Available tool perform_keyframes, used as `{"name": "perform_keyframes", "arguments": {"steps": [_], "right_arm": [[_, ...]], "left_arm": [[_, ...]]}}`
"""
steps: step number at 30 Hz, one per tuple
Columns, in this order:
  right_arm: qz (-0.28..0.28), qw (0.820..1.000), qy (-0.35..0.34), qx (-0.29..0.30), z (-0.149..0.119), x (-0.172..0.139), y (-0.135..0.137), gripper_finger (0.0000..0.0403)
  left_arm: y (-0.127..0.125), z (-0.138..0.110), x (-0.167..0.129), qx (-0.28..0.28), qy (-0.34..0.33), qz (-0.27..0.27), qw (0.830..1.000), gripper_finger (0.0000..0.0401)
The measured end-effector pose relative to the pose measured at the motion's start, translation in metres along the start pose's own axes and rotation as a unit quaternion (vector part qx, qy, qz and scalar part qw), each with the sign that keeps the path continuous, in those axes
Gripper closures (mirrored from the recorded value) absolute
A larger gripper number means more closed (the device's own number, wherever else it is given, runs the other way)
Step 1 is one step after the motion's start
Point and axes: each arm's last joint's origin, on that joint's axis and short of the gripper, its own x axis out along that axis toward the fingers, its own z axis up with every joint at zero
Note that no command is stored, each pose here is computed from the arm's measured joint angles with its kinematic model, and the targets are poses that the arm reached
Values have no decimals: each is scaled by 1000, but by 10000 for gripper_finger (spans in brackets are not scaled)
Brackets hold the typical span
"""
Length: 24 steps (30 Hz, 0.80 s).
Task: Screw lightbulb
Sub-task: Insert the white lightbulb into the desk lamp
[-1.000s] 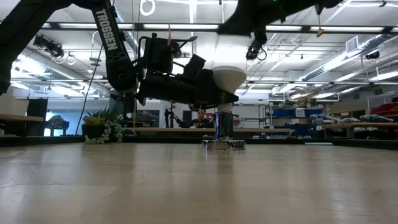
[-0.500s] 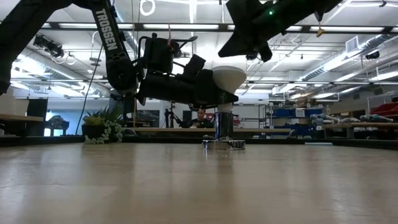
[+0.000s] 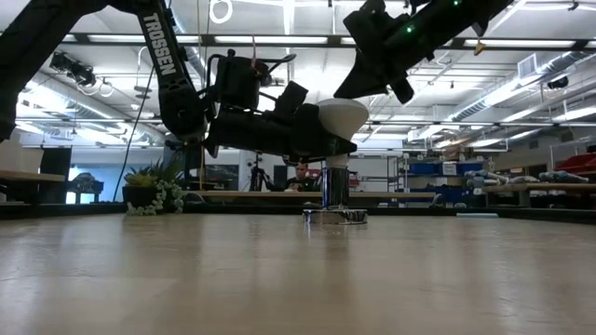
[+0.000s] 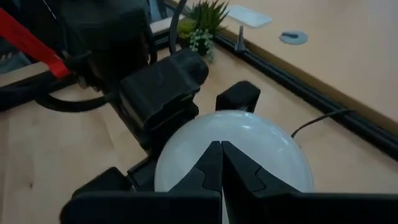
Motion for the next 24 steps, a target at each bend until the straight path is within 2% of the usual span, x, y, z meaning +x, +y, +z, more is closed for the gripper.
{"name": "perform_keyframes", "arguments": {"steps": [17,24], "right_arm": [[18,1000,14,11,-1,16,-7,394],[28,1000,11,9,1,13,-7,394]], "left_arm": [[0,-2,0,6,9,2,1000,235],[0,-6,0,5,24,5,1000,211]]}}
